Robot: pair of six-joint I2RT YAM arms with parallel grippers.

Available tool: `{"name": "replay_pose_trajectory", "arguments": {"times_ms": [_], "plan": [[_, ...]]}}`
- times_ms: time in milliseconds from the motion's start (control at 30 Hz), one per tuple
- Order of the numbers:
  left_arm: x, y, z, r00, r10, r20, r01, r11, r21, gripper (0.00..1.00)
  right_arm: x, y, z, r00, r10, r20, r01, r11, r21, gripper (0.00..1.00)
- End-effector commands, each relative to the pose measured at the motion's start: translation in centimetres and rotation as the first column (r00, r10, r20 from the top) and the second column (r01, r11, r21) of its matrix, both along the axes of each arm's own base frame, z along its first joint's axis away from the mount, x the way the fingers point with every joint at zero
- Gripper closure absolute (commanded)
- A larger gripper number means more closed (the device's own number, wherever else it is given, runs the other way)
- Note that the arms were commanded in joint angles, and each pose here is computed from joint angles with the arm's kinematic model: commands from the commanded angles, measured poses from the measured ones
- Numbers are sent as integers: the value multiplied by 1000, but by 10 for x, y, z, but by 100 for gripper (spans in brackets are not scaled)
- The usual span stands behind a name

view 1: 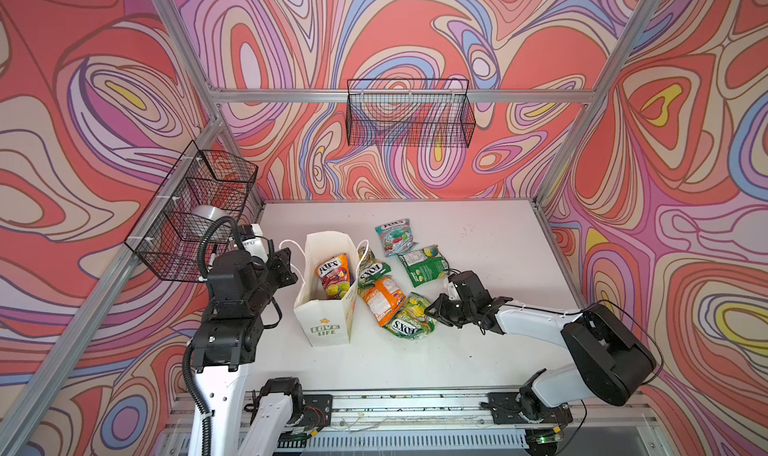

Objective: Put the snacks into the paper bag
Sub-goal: 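Lower the right gripper onto the green Spring Tea packet and grasp it, then lift the green Spring Tea packet with the right gripper toward the bag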

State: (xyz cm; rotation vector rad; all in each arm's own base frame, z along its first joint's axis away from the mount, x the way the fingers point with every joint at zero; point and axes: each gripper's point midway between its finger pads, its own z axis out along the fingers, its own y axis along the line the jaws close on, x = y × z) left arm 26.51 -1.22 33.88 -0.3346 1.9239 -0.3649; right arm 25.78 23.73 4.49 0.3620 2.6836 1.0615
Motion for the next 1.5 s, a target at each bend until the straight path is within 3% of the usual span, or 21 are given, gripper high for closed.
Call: {"name": "replay_pose_trajectory", "arguments": {"times_ms": [0, 167, 700, 1067, 1467], "plan": [[-1, 0, -5, 1000, 0, -12, 0, 1000, 14, 100, 6, -2, 17, 999, -6, 38, 7, 1000, -24, 88], [-2, 0, -4, 1000, 0, -8, 0, 1000, 18, 100, 15, -4, 42, 996, -21, 90, 25, 999, -36, 100], [-5, -2, -2, 1000, -8, 2, 8, 1000, 19, 100, 39, -23, 144, 945, -49, 324, 89, 990, -110, 100], [-6, -3, -1, 1000, -13, 8, 13, 1000, 19, 100, 58, -32, 243, 838, -10, 545, 113, 981, -157, 100], [-6, -4, -1, 1000, -20, 11, 19, 1000, 18, 100, 78, -14, 355, 687, -13, 726, 82, 995, -60, 100]]}}
